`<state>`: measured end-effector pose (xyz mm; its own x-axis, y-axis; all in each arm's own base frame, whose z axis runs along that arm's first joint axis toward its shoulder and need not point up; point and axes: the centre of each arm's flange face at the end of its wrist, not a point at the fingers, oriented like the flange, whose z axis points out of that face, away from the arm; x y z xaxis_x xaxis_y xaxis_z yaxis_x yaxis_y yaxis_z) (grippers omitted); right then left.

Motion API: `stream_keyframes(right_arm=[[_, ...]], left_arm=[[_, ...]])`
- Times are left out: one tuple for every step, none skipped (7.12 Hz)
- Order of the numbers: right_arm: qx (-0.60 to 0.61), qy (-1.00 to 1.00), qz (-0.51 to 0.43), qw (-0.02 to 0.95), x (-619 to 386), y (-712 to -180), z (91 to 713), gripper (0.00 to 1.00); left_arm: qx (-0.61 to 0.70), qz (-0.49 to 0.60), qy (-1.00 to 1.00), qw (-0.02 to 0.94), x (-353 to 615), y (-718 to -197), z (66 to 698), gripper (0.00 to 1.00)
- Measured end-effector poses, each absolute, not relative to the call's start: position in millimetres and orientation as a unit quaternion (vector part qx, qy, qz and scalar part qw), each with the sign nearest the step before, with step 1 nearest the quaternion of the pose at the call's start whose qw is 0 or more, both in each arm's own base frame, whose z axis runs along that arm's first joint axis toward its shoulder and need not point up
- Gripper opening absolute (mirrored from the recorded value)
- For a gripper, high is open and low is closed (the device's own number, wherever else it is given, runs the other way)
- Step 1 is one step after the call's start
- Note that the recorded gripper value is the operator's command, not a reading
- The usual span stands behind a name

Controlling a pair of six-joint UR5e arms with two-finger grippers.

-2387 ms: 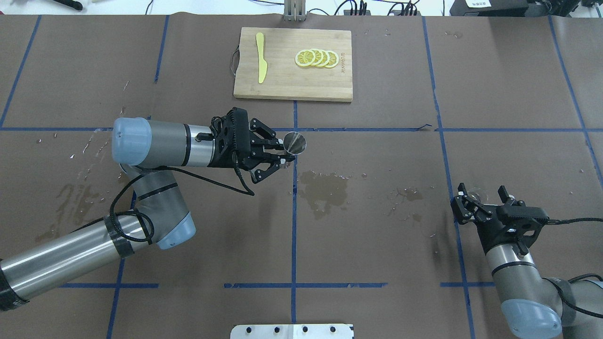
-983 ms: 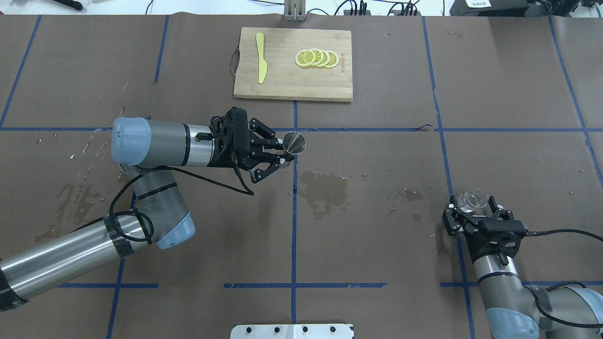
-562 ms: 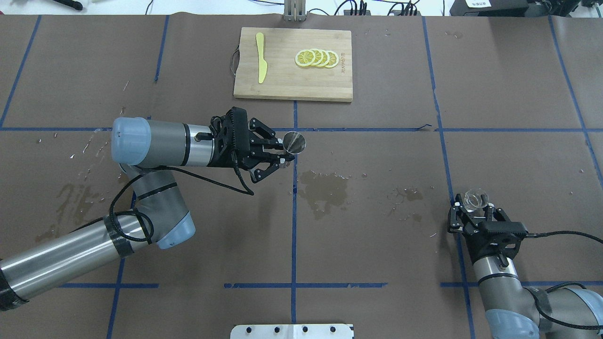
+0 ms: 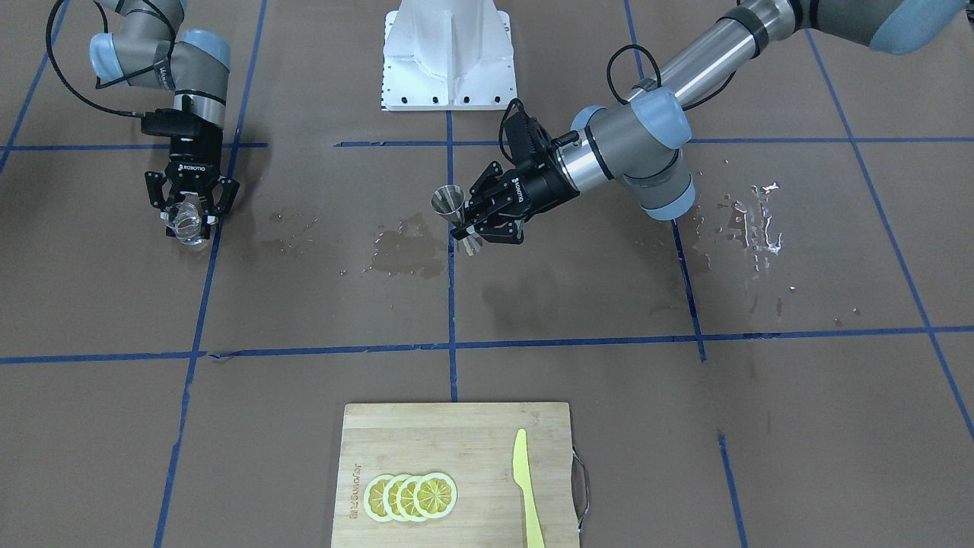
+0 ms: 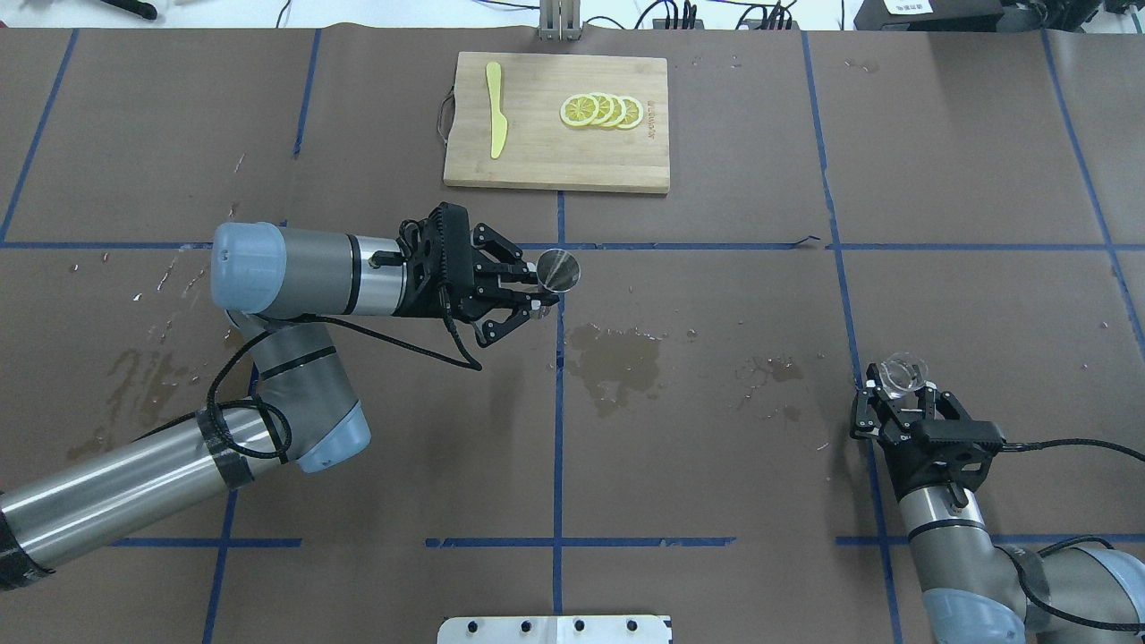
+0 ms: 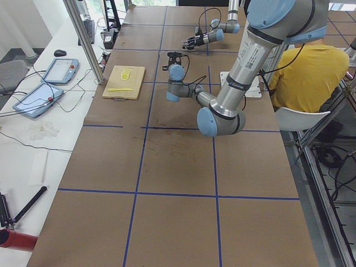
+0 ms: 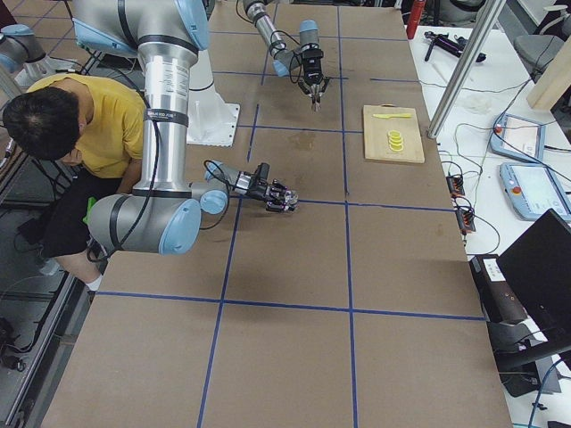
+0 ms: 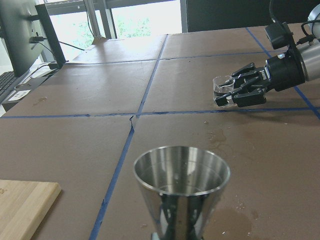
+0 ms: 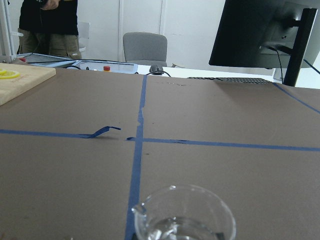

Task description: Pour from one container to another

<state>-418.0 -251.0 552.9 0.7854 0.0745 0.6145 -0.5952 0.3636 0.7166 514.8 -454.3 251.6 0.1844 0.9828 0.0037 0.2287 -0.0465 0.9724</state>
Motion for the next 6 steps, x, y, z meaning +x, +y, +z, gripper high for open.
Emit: stream_keyframes(right_arm=[[0.528, -0.253, 0.218, 0.781, -414, -252, 546, 0.00], [0.537, -0.258, 0.222, 0.772, -411, -253, 535, 0.00], [0.553, -0.251, 0.212, 0.765, -408, -254, 522, 0.00], [0.567, -0.238, 0.186, 0.766, -406, -254, 506, 0.00], [0.572, -0.237, 0.166, 0.768, -402, -257, 492, 0.00], [0.569, -0.245, 0.151, 0.770, -395, -264, 481, 0.00]], left_arm=[[0.605, 0.396, 0.501, 0.476, 515, -454, 252, 0.00], [0.605, 0.396, 0.500, 0.476, 514, -455, 252, 0.00], [0.605, 0.396, 0.500, 0.476, 514, -455, 252, 0.00], [0.605, 0.396, 0.500, 0.476, 514, -455, 252, 0.00], [0.605, 0.396, 0.500, 0.476, 514, -455, 253, 0.00], [0.605, 0.397, 0.500, 0.476, 513, -454, 255, 0.00]])
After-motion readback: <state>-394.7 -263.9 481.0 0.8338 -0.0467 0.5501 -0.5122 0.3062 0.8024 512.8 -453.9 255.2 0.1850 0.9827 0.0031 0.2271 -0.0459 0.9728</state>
